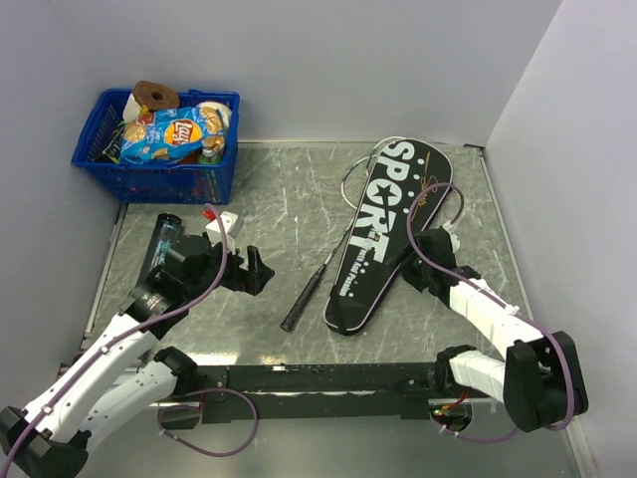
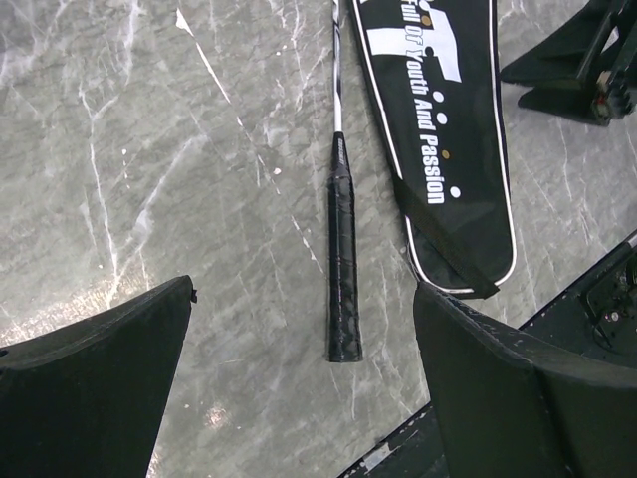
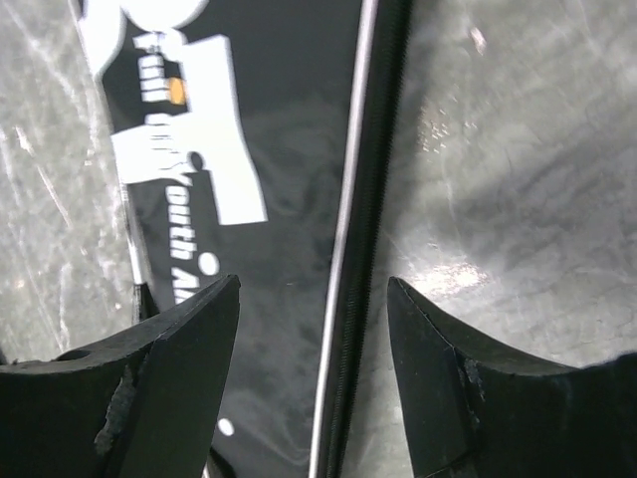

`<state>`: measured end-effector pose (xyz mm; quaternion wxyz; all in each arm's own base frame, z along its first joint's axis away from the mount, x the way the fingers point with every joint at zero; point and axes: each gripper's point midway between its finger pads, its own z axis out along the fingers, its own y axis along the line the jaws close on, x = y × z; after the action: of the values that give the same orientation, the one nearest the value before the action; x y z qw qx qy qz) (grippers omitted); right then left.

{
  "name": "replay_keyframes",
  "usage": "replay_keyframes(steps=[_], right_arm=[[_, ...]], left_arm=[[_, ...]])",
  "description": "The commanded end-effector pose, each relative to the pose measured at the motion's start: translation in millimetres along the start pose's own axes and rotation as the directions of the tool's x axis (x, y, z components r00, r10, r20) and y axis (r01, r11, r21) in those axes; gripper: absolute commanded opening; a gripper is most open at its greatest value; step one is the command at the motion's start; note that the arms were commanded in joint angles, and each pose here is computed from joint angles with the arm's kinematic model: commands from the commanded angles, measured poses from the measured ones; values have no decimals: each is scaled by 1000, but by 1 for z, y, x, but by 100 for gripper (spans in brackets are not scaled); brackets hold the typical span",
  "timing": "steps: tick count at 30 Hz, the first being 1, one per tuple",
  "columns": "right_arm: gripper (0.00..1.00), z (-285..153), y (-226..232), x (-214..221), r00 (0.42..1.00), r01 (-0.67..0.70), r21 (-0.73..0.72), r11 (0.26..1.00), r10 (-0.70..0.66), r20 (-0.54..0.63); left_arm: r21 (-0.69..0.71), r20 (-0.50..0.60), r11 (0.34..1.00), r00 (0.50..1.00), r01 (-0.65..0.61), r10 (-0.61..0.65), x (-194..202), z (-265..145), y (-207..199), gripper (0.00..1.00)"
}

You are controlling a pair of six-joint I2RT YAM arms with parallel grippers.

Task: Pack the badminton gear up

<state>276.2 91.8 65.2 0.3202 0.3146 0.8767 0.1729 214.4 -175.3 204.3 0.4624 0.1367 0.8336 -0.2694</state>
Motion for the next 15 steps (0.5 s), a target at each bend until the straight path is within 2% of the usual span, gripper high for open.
replay_keyframes(steps=[1,11,14,15], right_arm=[[69,13,-4,3,997,-71,-21,997,72,23],[69,40,-2,21,987,-159,-92,983,158,-19],[63,44,-7,24,983,-183,-89,979,182,-14],[55,44,-7,24,982,-186,-92,978,186,-11]], left_arm=[[5,62,1000,998,2,-2,-14,-4,-3,97],[8,64,1000,998,-8,7,-13,-4,-3,97],[2,61,1000,998,-9,9,-12,-4,-2,97],[-2,61,1000,998,-8,8,-12,-3,-1,97]])
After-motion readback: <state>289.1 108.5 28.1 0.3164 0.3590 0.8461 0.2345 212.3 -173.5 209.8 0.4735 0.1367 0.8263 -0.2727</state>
